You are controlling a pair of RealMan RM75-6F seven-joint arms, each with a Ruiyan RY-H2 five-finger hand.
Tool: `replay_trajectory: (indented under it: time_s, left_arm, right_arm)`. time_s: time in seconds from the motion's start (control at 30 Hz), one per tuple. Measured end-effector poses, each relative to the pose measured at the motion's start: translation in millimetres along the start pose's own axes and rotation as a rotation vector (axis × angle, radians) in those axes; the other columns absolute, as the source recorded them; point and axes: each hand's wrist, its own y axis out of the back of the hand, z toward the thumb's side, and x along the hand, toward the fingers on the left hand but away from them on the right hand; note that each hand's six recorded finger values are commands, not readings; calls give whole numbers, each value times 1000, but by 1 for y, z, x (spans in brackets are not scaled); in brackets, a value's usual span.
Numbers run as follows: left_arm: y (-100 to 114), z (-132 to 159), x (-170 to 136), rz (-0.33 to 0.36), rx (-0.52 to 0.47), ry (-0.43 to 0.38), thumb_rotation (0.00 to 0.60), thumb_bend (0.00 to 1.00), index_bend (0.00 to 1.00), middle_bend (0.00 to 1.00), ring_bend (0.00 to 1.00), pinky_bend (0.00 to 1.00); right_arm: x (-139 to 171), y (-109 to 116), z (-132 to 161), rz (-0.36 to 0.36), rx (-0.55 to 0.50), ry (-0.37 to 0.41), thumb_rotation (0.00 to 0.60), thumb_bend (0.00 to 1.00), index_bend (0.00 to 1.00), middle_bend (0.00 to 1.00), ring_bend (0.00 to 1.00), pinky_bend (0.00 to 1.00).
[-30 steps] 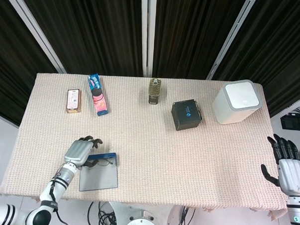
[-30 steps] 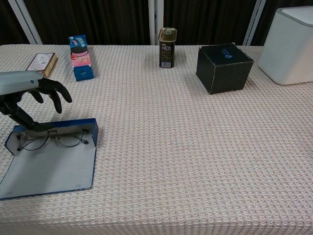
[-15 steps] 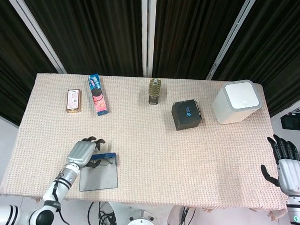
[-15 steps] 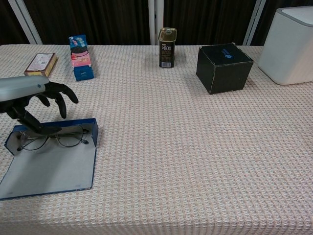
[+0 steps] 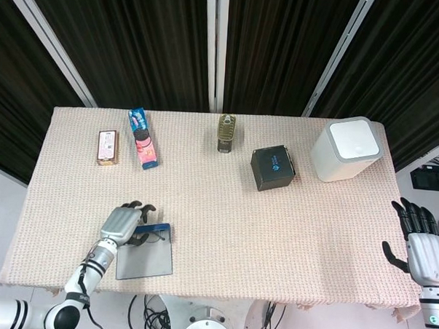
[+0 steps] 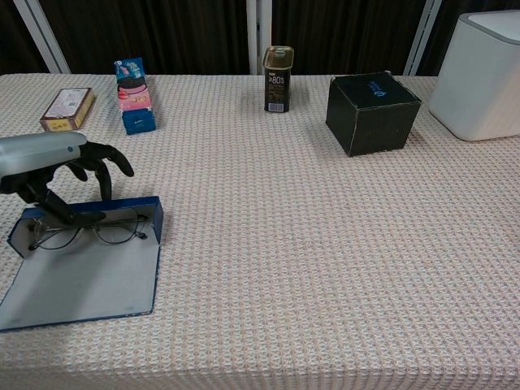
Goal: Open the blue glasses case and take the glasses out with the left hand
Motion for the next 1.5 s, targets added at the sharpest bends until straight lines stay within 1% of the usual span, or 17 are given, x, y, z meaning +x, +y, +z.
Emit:
replay_trajectory:
  time_s: [0.73,1.0,1.27,1.5]
  left_arm:
    - [-2,0,3,10,1,-21,600,365,208,453,173,223]
    - [-5,0,4,4,9,-22,600,366,208,480,180,223]
    - [-4,0,5,13,8,-21,600,367,213,498,185,223]
    - [1,1,6,33,9,-27,600,368,216,506,193,223]
  right_arm:
    - [-1,-4,0,12,5,-3,600,318,0,0,0,0]
    - [-1,-4,-1,12,3,-6,600,319,0,0,0,0]
    - [-1,-5,-2,13,3,-8,600,319,0,0,0,0]
    - [-2,-5,-1,12,2,-7,600,319,0,0,0,0]
